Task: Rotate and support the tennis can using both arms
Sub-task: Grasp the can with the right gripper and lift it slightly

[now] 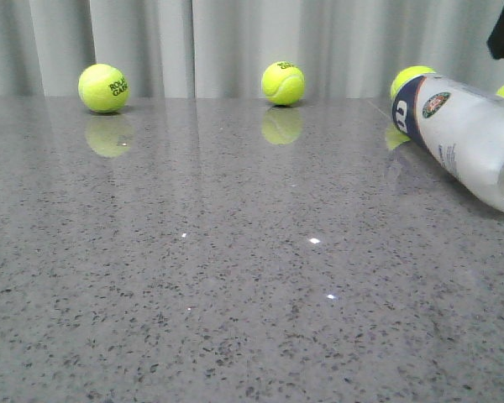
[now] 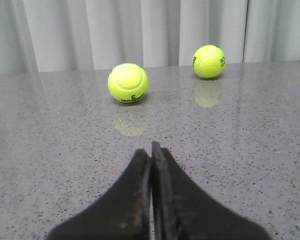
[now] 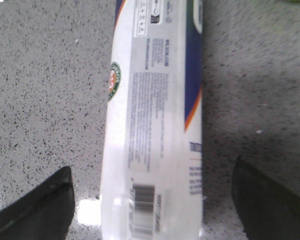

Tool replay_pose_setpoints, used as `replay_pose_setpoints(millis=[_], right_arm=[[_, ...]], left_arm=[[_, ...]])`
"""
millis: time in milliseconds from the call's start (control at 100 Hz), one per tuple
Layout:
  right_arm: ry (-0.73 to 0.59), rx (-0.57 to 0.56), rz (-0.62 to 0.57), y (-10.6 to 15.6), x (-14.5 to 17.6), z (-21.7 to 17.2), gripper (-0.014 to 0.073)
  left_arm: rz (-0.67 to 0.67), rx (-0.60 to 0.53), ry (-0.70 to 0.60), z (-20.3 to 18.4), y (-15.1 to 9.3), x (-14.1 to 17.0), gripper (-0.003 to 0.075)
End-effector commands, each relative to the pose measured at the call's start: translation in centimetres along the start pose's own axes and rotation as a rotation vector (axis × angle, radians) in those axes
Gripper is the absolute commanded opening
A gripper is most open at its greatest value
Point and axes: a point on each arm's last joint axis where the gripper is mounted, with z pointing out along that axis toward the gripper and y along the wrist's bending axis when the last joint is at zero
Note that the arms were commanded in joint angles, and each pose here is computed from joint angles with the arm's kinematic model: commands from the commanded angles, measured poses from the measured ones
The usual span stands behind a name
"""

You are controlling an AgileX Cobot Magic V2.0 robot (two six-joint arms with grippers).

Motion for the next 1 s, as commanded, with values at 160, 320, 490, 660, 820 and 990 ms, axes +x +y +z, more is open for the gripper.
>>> replay_pose_setpoints(millis=[160, 320, 490, 660, 820, 990], right_arm=[[0.043, -0.013, 0.028, 0.3, -3.1, 3.9, 0.0631], [0.122, -0.018, 0.051, 0.3, -3.7, 6.1, 0.0631], [0.14, -0.015, 0.053, 0.3, -3.9, 6.8, 0.054], [0.155, -0.015, 0.04, 0.3, -3.8, 6.7, 0.0237], [0.133, -0.053, -0.119, 1.8, -4.5, 5.5, 0.019], [0.092, -0.127, -0.438, 5.1, -5.3, 3.9, 0.019]], left_arm=[[-0.01, 0.003, -0.069, -0.1, -0.1, 0.6, -0.0019], [-0.01, 0.003, -0.069, -0.1, -0.1, 0.6, -0.0019], [-0.01, 0.003, -0.069, -0.1, -0.1, 0.6, -0.0019], [-0.01, 0.003, -0.069, -0.1, -0.1, 0.6, -0.0019], [-0.01, 0.003, -0.069, -0.1, -0.1, 0.6, -0.0019], [-0.01, 0.003, -0.069, -0.1, -0.1, 0.6, -0.0019]])
